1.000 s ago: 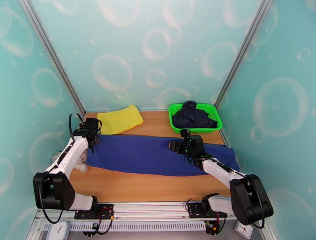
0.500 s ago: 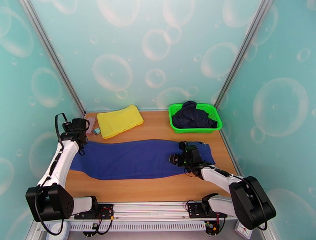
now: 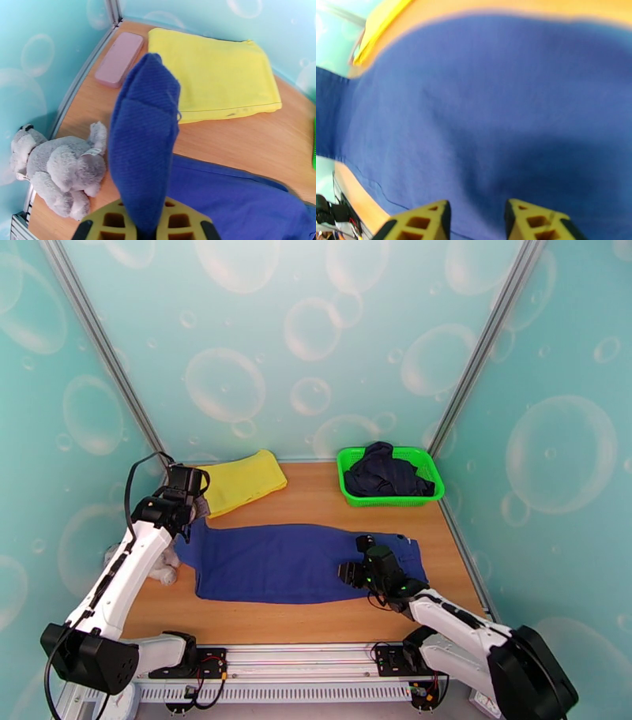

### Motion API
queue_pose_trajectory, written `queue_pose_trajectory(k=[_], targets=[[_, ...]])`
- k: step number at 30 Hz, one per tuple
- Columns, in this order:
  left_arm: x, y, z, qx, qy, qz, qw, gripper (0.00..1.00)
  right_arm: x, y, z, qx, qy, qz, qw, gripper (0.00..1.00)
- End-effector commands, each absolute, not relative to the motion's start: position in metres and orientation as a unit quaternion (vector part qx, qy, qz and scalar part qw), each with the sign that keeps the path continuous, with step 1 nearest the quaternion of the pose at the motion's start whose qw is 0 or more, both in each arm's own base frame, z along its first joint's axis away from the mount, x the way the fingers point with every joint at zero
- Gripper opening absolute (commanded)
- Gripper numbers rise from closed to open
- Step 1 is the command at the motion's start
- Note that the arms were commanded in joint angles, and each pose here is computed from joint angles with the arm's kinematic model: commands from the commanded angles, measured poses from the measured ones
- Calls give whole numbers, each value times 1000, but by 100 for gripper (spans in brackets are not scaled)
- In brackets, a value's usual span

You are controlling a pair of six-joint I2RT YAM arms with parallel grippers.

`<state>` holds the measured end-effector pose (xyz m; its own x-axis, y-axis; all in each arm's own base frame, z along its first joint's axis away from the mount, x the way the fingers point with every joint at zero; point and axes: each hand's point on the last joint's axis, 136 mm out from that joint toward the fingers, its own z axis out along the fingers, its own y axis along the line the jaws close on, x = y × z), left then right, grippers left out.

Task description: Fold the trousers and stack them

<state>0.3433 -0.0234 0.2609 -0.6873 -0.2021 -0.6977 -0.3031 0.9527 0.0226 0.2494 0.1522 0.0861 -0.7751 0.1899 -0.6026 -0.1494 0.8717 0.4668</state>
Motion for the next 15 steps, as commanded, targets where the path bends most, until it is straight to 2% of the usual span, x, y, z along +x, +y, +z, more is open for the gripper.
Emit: queue_pose_trajectory(k=[1,6,10,15], targets=[[338,-65,264,-113,924,23,365,0,267,134,130,11,897,194,397,47],[327,-111,242,-99,931,12,352,0,297,131,151,24,861,206,465,54],[320,-154,217,-91,934,-4,345,0,320,129,119,43,863,224,451,52],[323,-182,182,-120,928,0,353,0,324,148,95,-10,869,255,424,48]])
